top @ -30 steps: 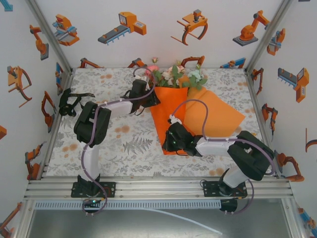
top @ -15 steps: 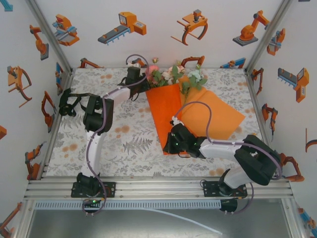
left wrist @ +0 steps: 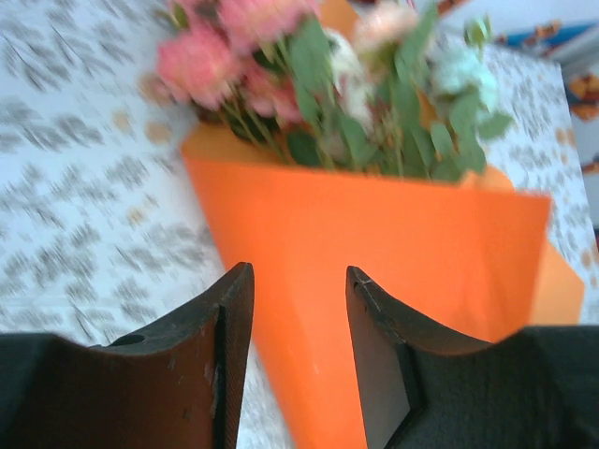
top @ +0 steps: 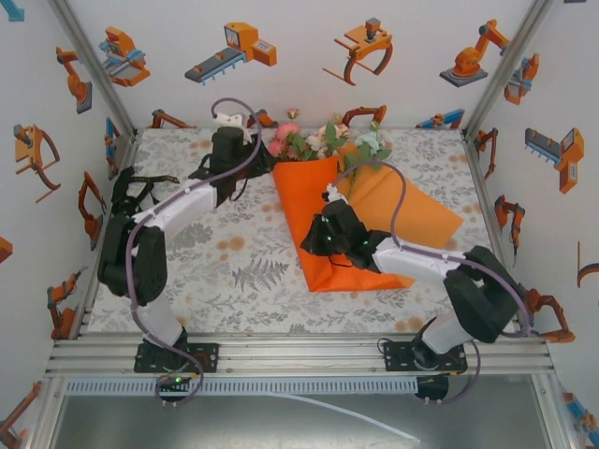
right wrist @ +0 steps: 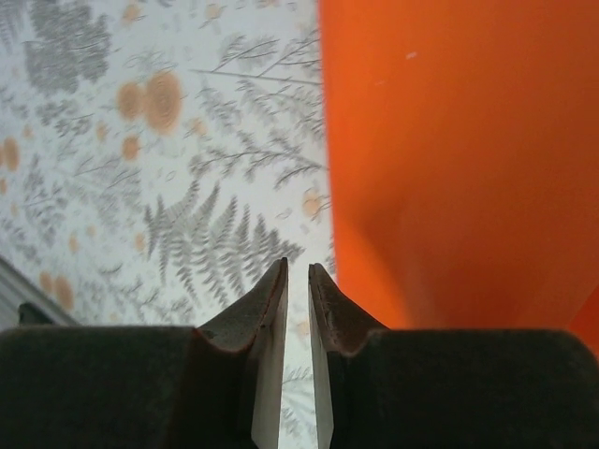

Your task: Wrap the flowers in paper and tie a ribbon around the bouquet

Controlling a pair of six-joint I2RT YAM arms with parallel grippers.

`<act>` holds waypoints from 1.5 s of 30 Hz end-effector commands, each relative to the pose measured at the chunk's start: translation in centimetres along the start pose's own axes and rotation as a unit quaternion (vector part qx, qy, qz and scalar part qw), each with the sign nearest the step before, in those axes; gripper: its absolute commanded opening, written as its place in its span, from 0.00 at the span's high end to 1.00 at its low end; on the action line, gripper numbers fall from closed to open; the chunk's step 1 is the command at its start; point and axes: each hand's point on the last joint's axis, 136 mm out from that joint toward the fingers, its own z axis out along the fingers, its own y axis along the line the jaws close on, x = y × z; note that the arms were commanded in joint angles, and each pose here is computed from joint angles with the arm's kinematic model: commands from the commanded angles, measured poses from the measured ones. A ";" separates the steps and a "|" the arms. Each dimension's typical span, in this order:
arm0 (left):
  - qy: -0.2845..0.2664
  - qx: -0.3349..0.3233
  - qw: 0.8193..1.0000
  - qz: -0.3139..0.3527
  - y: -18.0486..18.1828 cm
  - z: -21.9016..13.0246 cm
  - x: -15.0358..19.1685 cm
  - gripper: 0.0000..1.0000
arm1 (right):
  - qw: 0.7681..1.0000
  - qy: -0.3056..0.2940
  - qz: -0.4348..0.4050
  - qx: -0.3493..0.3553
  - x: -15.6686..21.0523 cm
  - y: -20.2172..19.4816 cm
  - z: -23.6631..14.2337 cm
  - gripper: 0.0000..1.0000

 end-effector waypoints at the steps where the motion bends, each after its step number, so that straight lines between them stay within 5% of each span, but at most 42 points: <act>1: 0.073 -0.020 0.997 -0.007 0.8 -0.1 7.1 0.58 | 0.999 -0.004 0.002 0.038 -0.6 -2.7 1.4 0.80; 7: 0.162 0.038 0.985 0.049 -2.7 0.5 14.1 0.59 | 0.997 0.022 -0.021 0.076 1.3 -5.6 1.7 0.79; 14: 0.170 -0.003 0.983 0.064 -1.4 4.4 15.5 0.63 | 0.998 0.049 -0.020 0.046 2.9 -5.2 2.2 0.78; 21: 0.135 -0.083 0.986 0.060 4.1 7.6 13.0 0.71 | 0.997 0.065 -0.023 0.045 4.3 -5.9 1.9 0.78; 37: 0.094 -0.041 0.993 -0.059 9.4 14.5 6.1 0.79 | 0.997 0.076 -0.020 0.024 4.8 -5.1 1.1 0.78; 41: 0.050 -0.018 0.997 -0.051 7.7 11.9 1.3 0.80 | 0.997 0.068 -0.024 0.022 4.0 -4.5 0.2 0.78; 45: 0.031 -0.002 0.997 -0.075 5.8 7.4 0.1 0.81 | 0.998 0.053 -0.023 0.012 2.9 -3.5 -0.7 0.77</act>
